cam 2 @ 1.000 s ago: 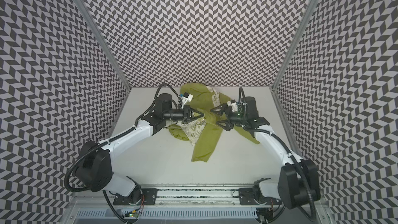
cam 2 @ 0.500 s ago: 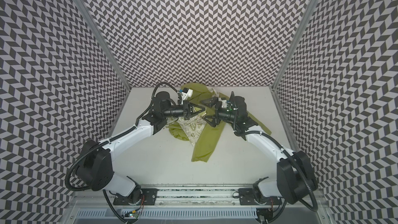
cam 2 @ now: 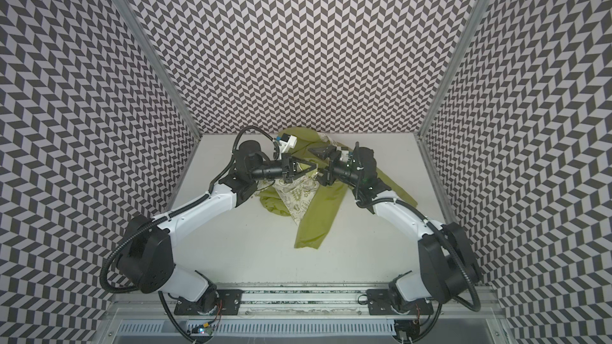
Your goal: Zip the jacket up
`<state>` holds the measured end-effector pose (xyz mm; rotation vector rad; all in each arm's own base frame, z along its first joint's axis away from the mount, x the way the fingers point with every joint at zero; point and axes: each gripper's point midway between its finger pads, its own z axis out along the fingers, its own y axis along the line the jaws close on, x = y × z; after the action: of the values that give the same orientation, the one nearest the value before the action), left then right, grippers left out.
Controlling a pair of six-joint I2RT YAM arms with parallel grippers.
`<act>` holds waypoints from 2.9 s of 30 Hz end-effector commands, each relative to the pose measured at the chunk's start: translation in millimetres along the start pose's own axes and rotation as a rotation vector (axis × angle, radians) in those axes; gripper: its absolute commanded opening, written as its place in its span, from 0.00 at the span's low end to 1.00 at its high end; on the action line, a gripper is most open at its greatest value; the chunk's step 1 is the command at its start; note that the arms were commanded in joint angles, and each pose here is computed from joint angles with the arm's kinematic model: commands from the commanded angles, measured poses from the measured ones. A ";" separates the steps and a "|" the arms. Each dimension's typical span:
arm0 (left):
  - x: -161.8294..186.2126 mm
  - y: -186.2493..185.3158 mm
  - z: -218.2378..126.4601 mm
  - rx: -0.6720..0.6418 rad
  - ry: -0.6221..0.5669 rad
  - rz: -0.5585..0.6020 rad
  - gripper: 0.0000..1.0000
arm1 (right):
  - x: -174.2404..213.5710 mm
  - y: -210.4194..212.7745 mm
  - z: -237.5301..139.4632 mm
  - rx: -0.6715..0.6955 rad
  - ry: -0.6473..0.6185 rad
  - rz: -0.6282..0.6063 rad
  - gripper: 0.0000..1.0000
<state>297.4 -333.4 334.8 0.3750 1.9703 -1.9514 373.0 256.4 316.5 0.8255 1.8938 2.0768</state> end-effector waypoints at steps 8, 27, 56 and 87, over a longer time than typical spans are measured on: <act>-1.1 -22.7 0.4 0.058 0.020 0.046 0.00 | 7.8 62.6 -16.3 -0.113 -0.016 -0.147 0.60; -3.3 -29.9 -1.3 0.091 0.021 0.029 0.11 | 19.0 68.8 -14.8 -0.041 0.024 -0.230 0.05; 15.6 -21.6 7.7 0.050 0.077 0.022 0.15 | 17.0 70.3 -14.2 0.015 0.003 -0.243 0.00; 14.3 -18.5 1.5 0.058 0.019 -0.018 0.18 | 20.9 64.8 -22.1 0.031 -0.002 -0.237 0.00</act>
<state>285.1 -339.9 327.7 0.3549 2.0011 -2.0176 365.3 243.9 360.2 0.6404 1.9936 1.8887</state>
